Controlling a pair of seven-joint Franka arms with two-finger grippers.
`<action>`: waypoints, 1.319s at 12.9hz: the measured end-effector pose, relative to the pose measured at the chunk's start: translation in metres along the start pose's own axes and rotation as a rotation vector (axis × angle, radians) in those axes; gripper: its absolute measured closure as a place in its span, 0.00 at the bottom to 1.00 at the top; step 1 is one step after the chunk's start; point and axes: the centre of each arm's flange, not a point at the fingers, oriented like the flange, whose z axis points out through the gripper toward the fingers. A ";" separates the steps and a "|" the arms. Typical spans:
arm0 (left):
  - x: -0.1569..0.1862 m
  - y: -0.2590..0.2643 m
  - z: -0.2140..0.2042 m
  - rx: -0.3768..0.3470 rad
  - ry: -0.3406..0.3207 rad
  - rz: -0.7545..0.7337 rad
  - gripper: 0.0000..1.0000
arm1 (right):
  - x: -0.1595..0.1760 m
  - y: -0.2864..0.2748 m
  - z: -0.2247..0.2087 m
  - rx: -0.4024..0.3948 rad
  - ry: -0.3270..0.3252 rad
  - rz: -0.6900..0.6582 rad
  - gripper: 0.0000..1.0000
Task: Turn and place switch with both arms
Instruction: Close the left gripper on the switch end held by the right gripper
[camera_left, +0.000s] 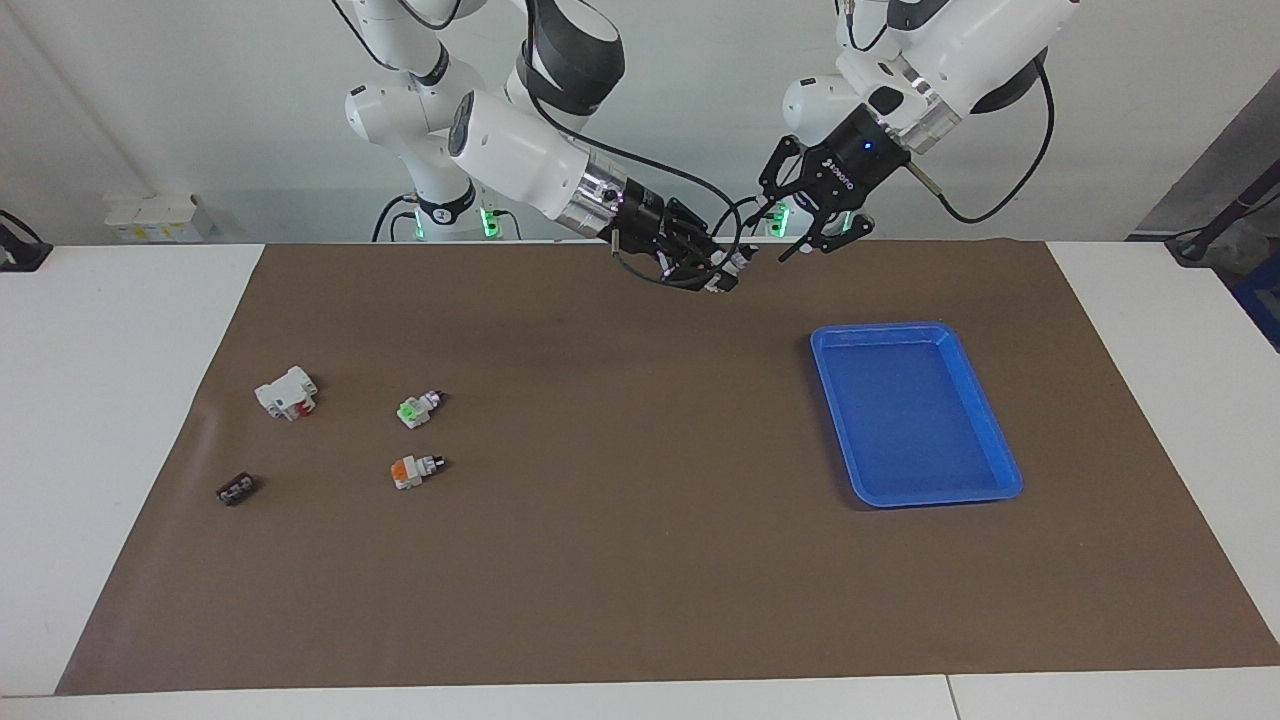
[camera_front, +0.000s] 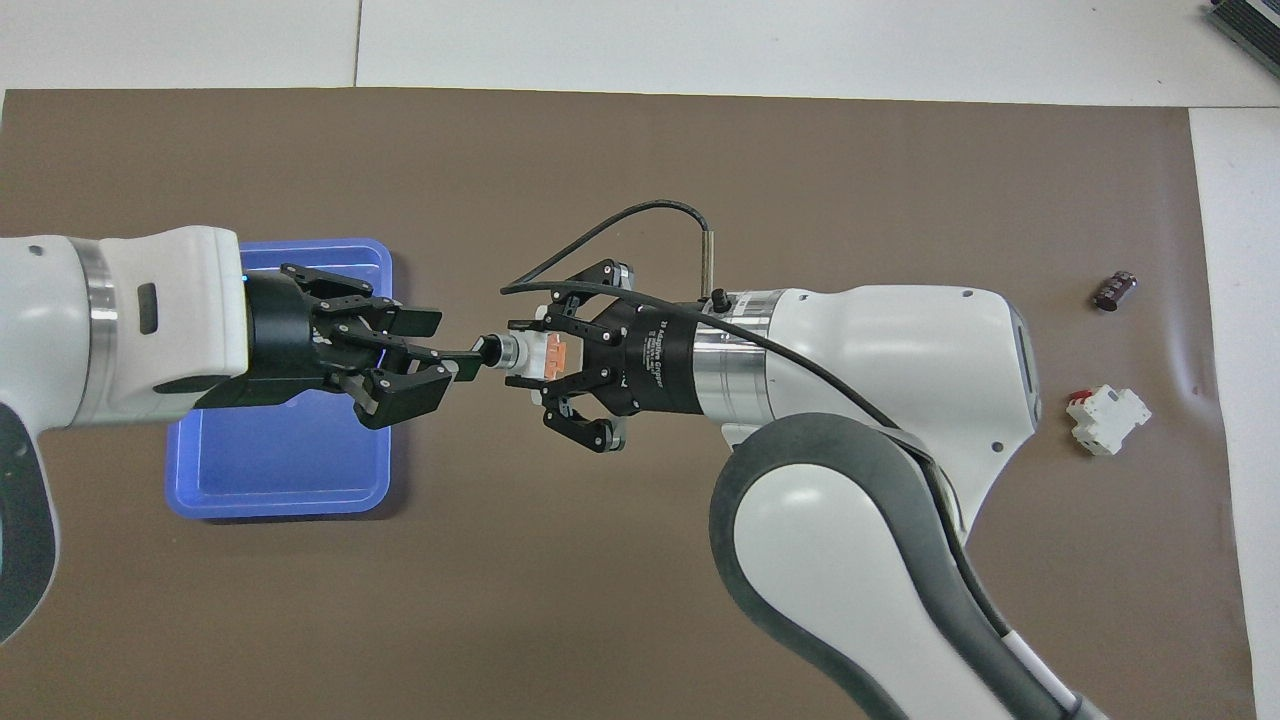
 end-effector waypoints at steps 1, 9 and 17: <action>0.000 -0.001 0.001 -0.001 -0.001 0.004 0.44 | 0.000 0.000 0.000 0.000 0.000 0.000 0.58; 0.000 -0.012 0.013 -0.014 -0.014 0.044 0.59 | 0.001 -0.001 0.000 0.001 0.002 0.000 0.58; 0.002 0.002 0.016 -0.055 -0.041 0.064 0.59 | 0.001 0.000 0.000 0.000 0.001 0.000 0.58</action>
